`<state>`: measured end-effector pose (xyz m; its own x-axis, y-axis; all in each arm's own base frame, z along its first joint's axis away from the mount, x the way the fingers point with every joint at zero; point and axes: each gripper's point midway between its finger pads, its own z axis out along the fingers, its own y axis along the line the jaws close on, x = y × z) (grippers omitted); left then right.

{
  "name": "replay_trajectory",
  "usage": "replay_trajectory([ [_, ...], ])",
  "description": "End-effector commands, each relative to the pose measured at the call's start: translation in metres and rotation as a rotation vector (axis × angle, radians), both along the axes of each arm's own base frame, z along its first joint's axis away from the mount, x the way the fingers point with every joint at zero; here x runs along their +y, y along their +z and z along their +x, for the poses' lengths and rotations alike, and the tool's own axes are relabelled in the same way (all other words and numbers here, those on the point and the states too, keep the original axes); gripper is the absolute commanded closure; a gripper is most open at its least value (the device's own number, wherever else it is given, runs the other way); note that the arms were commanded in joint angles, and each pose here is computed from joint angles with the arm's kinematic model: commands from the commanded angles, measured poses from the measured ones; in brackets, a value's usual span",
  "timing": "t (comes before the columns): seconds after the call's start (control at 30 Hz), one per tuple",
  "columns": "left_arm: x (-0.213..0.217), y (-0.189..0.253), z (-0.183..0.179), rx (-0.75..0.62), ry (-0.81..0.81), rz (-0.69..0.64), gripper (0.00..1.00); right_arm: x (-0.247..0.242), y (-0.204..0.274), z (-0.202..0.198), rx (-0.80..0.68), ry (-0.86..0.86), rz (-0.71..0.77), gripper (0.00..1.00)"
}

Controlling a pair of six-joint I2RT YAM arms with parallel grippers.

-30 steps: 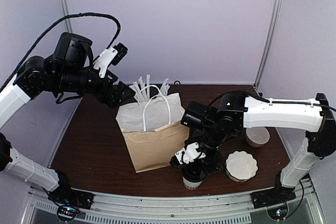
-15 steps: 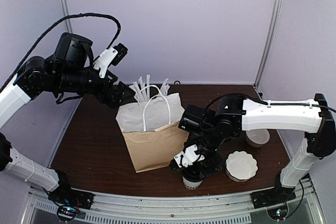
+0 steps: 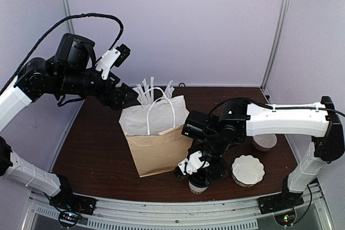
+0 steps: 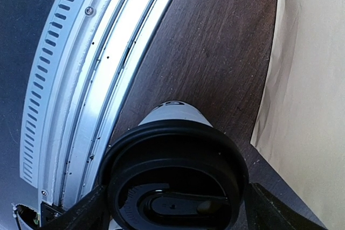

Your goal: Pack the takeout coffee

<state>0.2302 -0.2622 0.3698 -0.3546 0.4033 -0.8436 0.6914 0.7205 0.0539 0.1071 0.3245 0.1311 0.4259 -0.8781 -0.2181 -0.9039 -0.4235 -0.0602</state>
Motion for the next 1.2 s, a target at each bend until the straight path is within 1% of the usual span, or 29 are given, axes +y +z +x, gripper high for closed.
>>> replay_trajectory([
  [0.0, 0.001, 0.006, 0.004, -0.024, 0.010, -0.016, 0.02, 0.000, -0.004, -0.001, 0.005, 0.003, -0.033, 0.15],
  [0.17, 0.002, 0.004, 0.004, -0.024, -0.005, 0.039, 0.02, -0.005, 0.014, 0.002, -0.017, -0.011, -0.032, 0.29],
  [0.3, -0.002, -0.016, -0.002, 0.036, -0.074, 0.146, 0.03, -0.017, 0.045, 0.003, -0.028, -0.036, 0.022, 0.30],
  [0.37, -0.007, -0.029, -0.009, 0.073, -0.142, 0.198, 0.02, -0.028, 0.055, 0.002, -0.018, -0.050, 0.047, 0.29],
  [0.5, -0.021, -0.048, -0.026, 0.131, -0.293, 0.231, 0.03, -0.056, 0.067, 0.015, -0.035, -0.135, 0.076, 0.29],
  [0.53, -0.022, -0.051, -0.026, 0.136, -0.301, 0.235, 0.03, -0.064, 0.071, 0.022, -0.038, -0.169, 0.089, 0.29],
  [0.63, -0.020, -0.057, -0.016, 0.121, -0.261, 0.275, 0.04, -0.088, 0.086, 0.041, -0.062, -0.267, 0.129, 0.29],
  [0.7, -0.021, -0.058, -0.012, 0.115, -0.252, 0.290, 0.06, -0.104, 0.099, 0.056, -0.110, -0.330, 0.156, 0.29],
  [0.8, -0.020, -0.055, -0.006, 0.102, -0.229, 0.307, 0.12, -0.123, 0.124, 0.079, -0.173, -0.427, 0.242, 0.27],
  [0.83, -0.020, -0.051, -0.006, 0.098, -0.234, 0.302, 0.15, -0.128, 0.131, 0.086, -0.183, -0.457, 0.269, 0.27],
  [0.9, -0.029, -0.046, -0.017, 0.123, -0.293, 0.259, 0.18, -0.135, 0.147, 0.099, -0.201, -0.520, 0.325, 0.26],
  [1.03, -0.049, -0.035, -0.040, 0.229, -0.401, 0.144, 0.23, -0.134, 0.176, 0.119, -0.195, -0.582, 0.418, 0.26],
  [1.1, -0.051, -0.032, -0.040, 0.259, -0.366, 0.107, 0.23, -0.128, 0.191, 0.126, -0.204, -0.595, 0.461, 0.26],
  [1.17, -0.051, -0.035, -0.036, 0.278, -0.328, 0.099, 0.23, -0.118, 0.204, 0.138, -0.211, -0.618, 0.513, 0.26],
])
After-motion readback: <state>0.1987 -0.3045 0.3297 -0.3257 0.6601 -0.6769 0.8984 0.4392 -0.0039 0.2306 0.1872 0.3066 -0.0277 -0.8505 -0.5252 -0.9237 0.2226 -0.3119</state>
